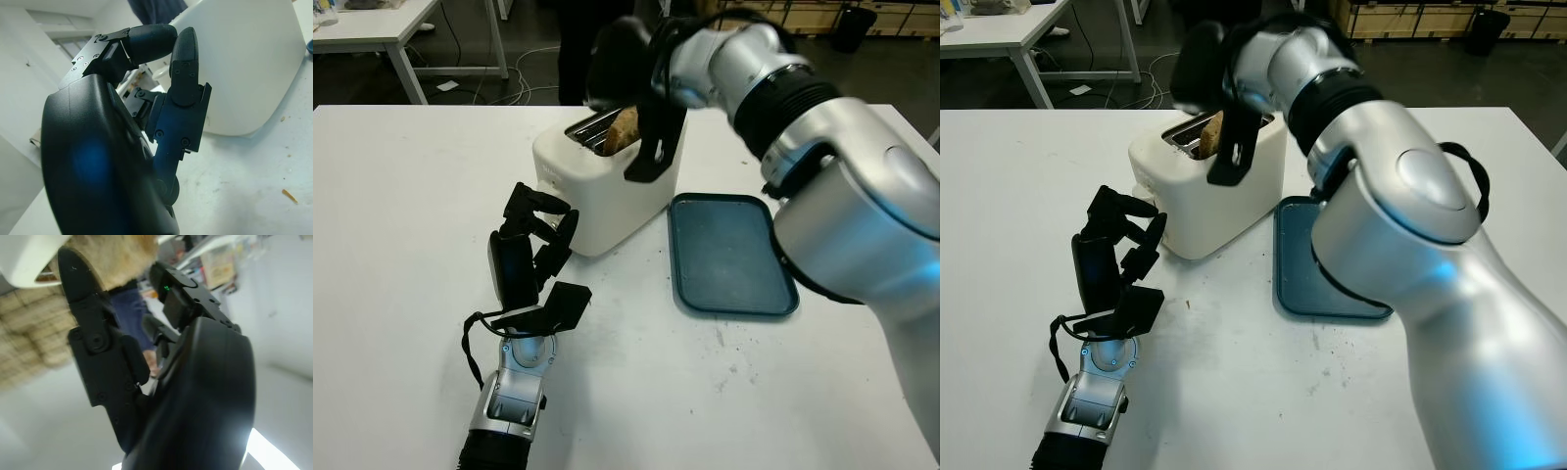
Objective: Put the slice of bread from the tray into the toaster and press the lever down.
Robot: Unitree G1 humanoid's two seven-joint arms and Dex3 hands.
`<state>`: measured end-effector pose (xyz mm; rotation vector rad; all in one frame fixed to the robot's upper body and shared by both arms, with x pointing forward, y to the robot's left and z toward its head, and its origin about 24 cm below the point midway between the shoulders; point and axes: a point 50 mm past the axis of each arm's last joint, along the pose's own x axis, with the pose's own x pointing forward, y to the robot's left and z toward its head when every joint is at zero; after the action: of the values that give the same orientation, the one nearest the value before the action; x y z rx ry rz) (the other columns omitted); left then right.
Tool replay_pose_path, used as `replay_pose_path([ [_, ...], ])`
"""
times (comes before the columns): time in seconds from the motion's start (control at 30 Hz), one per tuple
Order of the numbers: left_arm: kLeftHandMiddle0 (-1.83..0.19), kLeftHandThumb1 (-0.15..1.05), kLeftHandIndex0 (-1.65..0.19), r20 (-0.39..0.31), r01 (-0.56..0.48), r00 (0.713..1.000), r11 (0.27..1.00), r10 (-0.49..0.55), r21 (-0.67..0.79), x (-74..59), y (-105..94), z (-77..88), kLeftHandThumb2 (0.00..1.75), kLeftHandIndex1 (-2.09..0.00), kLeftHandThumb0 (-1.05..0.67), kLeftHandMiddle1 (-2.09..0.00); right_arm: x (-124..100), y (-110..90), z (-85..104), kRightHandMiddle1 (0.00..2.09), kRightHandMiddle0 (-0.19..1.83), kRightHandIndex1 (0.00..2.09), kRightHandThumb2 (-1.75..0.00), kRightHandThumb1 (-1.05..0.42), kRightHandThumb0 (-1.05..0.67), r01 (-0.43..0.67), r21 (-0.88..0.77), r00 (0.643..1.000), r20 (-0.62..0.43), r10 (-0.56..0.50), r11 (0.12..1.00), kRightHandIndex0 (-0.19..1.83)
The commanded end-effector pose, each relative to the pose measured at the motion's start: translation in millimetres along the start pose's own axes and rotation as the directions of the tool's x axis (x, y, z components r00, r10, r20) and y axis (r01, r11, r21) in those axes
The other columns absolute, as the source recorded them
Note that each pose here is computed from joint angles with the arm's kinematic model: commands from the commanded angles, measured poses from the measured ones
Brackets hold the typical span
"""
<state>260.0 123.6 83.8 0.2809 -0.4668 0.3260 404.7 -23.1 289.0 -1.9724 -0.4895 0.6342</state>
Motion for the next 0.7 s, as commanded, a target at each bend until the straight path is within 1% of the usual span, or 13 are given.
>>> replay_pose_path([
  [0.0,-0.75,0.92,-0.48,0.014,-0.004,1.000,1.000,0.004,-0.002,2.7,-1.0,3.2,0.26,-1.65,-0.40,-1.75,-13,-19,-15.8,0.01,0.32,0.16,-0.01,-0.66,-0.71,0.048,0.177,0.999,-0.010,-0.047,0.983,0.00],
  [0.07,-0.75,0.92,-0.48,0.019,-0.010,1.000,1.000,0.010,-0.001,3.2,0.7,3.1,0.26,-1.64,-0.40,-1.75,-22,-25,-29.6,0.00,0.24,0.03,-0.01,-0.65,-0.67,0.071,0.332,0.997,-0.025,-0.067,0.941,0.00],
  [0.17,-0.76,0.92,-0.48,0.027,-0.011,1.000,1.000,0.011,0.005,4.6,2.8,2.9,0.26,-1.64,-0.39,-1.75,-36,-24,-51.6,0.00,0.18,0.00,-0.01,-0.66,-0.65,0.132,0.494,0.991,-0.069,-0.113,0.859,0.00],
  [0.27,-0.78,0.92,-0.49,0.034,-0.006,0.999,1.000,0.005,0.003,5.9,3.2,2.7,0.25,-1.64,-0.39,-1.75,-49,-5,-75.5,0.04,0.25,0.08,-0.01,-0.67,-0.64,0.274,0.735,0.957,-0.142,-0.253,0.621,0.12],
  [0.3,-0.78,0.92,-0.49,0.033,-0.005,0.999,1.000,0.005,0.004,6.1,3.4,2.6,0.25,-1.63,-0.39,-1.75,-51,5,-81.2,0.06,0.32,0.22,-0.01,-0.68,-0.64,0.331,0.790,0.932,-0.189,-0.308,0.517,0.16],
  [0.33,-0.78,0.92,-0.49,0.031,-0.006,1.000,1.000,0.006,0.006,6.2,3.7,2.4,0.25,-1.63,-0.39,-1.75,-53,19,-86.0,0.06,0.37,0.41,0.00,-0.70,-0.64,0.383,0.841,0.900,-0.247,-0.359,0.382,0.15],
  [0.37,-0.77,0.92,-0.49,0.031,-0.006,1.000,1.000,0.006,0.006,6.2,3.9,2.3,0.25,-1.63,-0.39,-1.75,-55,36,-89.3,0.08,0.46,0.58,-0.02,-0.74,-0.62,0.421,0.872,0.868,-0.306,-0.391,0.252,0.23],
  [0.4,-0.77,0.92,-0.49,0.034,-0.006,0.999,1.000,0.005,0.009,6.5,4.5,2.2,0.25,-1.61,-0.38,-1.75,-56,55,-91.0,0.12,0.59,0.73,-0.03,-0.82,-0.56,0.446,0.885,0.842,-0.364,-0.398,0.132,0.38],
  [0.43,-0.76,0.92,-0.49,0.038,-0.005,0.999,1.000,0.004,0.012,6.9,5.3,1.9,0.25,-1.61,-0.38,-1.75,-56,72,-90.8,0.13,0.67,0.75,-0.03,-0.87,-0.54,0.457,0.888,0.825,-0.409,-0.391,0.037,0.49],
  [0.5,-0.76,0.92,-0.50,0.041,-0.004,0.999,1.000,0.003,0.015,8.6,7.5,1.0,0.25,-1.60,-0.38,-1.75,-56,113,-84.3,0.14,0.81,0.75,-0.10,-0.91,-0.48,0.451,0.881,0.812,-0.472,-0.343,-0.144,0.69],
  [0.53,-0.77,0.92,-0.50,0.045,-0.005,0.999,1.000,0.005,0.018,10.3,8.7,0.7,0.25,-1.61,-0.38,-1.75,-55,138,-77.3,0.14,0.84,0.75,-0.14,-0.91,-0.46,0.436,0.857,0.808,-0.507,-0.299,-0.273,0.75],
  [0.6,-0.78,0.92,-0.51,0.050,-0.007,0.999,1.000,0.006,0.023,12.9,10.9,0.4,0.24,-1.61,-0.38,-1.75,-56,180,-61.7,0.15,0.91,0.75,-0.21,-0.92,-0.45,0.415,0.780,0.804,-0.555,-0.212,-0.468,0.82],
  [0.67,-0.77,0.92,-0.50,0.063,-0.003,0.998,0.999,0.001,0.032,15.9,13.5,0.5,0.23,-1.58,-0.38,-1.75,-59,221,-36.9,0.15,0.94,0.86,-0.32,-0.92,-0.45,0.399,0.668,0.810,-0.578,-0.101,-0.628,0.80],
])
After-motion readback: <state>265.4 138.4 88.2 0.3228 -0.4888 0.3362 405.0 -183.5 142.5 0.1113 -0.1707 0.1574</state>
